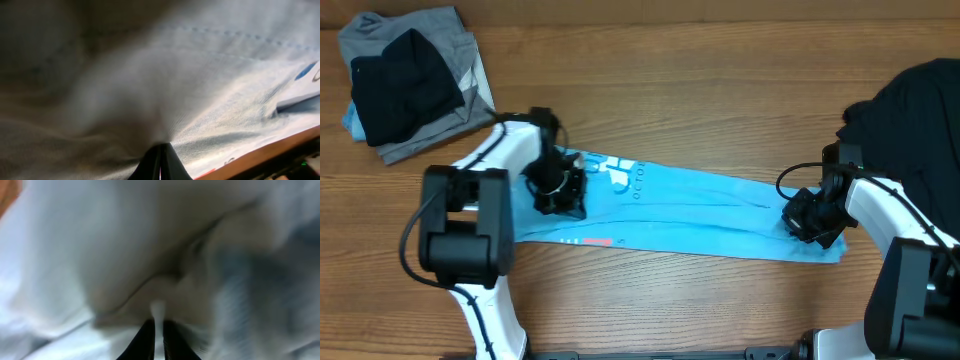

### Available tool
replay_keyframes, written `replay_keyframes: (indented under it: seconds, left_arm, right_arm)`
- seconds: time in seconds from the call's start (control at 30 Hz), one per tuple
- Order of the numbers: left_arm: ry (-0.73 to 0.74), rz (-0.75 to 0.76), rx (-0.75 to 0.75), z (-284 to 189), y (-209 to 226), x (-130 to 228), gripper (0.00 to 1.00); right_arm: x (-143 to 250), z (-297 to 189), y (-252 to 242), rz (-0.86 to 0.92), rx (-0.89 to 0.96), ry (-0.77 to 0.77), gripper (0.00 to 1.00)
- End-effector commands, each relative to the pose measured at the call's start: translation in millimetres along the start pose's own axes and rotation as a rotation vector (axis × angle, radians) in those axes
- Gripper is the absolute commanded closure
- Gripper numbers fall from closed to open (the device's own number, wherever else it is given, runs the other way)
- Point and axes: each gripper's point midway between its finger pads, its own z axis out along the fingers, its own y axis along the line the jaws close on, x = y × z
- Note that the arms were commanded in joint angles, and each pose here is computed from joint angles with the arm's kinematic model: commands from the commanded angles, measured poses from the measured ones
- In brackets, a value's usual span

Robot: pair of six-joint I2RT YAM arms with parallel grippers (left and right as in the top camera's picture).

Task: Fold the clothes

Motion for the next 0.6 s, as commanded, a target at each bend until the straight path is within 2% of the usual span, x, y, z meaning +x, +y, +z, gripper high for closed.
replay_keyframes:
  seconds: [0.0,0.37,0.57]
  left_arm:
    - [0.022,-0.140,-0.167,3.6,69.8,6.2,0.96]
    - [-0.011,-0.373,-0.099,-23.5,136.8,14.2,0.96]
    - [-0.022,-0.446,-0.055,-32.4,160.3,21.9,0.96]
  right_arm:
    - [-6.8,2.2,-12.5,0.046,0.028,-0.012,0.89]
    - [-15.8,2.7,4.2,0.004,-0.016,-0.063,0.89]
    - [-25.3,-2.4,11.8,-0.029,-0.037,-0.095,0.88]
